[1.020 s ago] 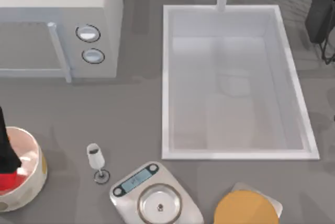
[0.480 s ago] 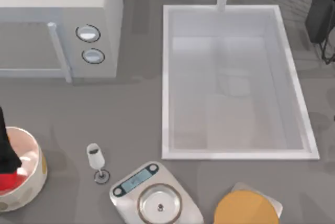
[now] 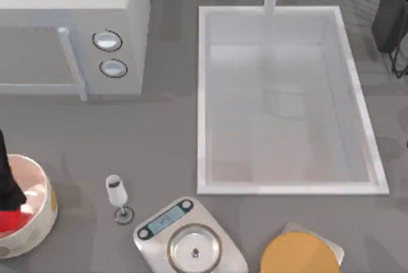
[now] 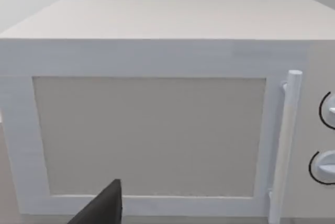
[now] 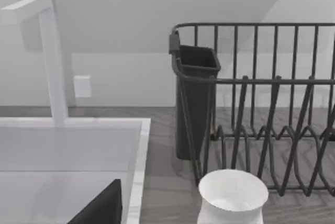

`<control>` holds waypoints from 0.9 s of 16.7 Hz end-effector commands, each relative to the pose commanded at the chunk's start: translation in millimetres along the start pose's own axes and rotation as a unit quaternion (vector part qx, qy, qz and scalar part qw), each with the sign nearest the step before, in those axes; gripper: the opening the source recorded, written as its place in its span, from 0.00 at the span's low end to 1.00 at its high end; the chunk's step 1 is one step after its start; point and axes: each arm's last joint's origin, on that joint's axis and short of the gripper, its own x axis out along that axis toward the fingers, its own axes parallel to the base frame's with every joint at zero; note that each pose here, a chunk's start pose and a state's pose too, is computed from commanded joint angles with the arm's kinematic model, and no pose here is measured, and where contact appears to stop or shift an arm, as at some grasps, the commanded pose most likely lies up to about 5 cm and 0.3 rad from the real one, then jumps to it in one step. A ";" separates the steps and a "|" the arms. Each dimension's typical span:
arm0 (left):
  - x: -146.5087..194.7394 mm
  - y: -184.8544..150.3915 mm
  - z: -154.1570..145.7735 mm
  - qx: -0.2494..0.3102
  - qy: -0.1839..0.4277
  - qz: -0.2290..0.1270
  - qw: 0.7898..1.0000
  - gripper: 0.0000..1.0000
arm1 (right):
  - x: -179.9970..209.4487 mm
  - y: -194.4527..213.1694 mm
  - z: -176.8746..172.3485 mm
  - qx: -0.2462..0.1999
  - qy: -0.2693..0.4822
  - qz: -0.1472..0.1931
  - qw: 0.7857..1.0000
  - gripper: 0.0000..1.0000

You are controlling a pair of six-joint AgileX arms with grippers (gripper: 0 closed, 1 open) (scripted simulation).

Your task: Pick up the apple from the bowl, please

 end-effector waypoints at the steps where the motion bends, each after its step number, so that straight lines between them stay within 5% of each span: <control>1: 0.2 0.1 2.9 0.001 0.011 0.000 1.000 1.00 | 0.0 0.0 0.0 0.000 0.000 0.000 1.000 1.00; 8: 21.5 2.4 40.0 0.008 0.231 0.004 0.973 1.00 | 0.0 0.0 0.0 0.000 0.000 0.000 1.000 1.00; 11: 47.7 4.4 53.3 0.011 0.368 0.004 0.930 1.00 | 0.0 0.0 0.0 0.000 0.000 0.000 1.000 1.00; 15: 92.6 8.1 56.1 0.011 0.537 0.001 0.843 1.00 | 0.0 0.0 0.0 0.000 0.000 0.000 1.000 1.00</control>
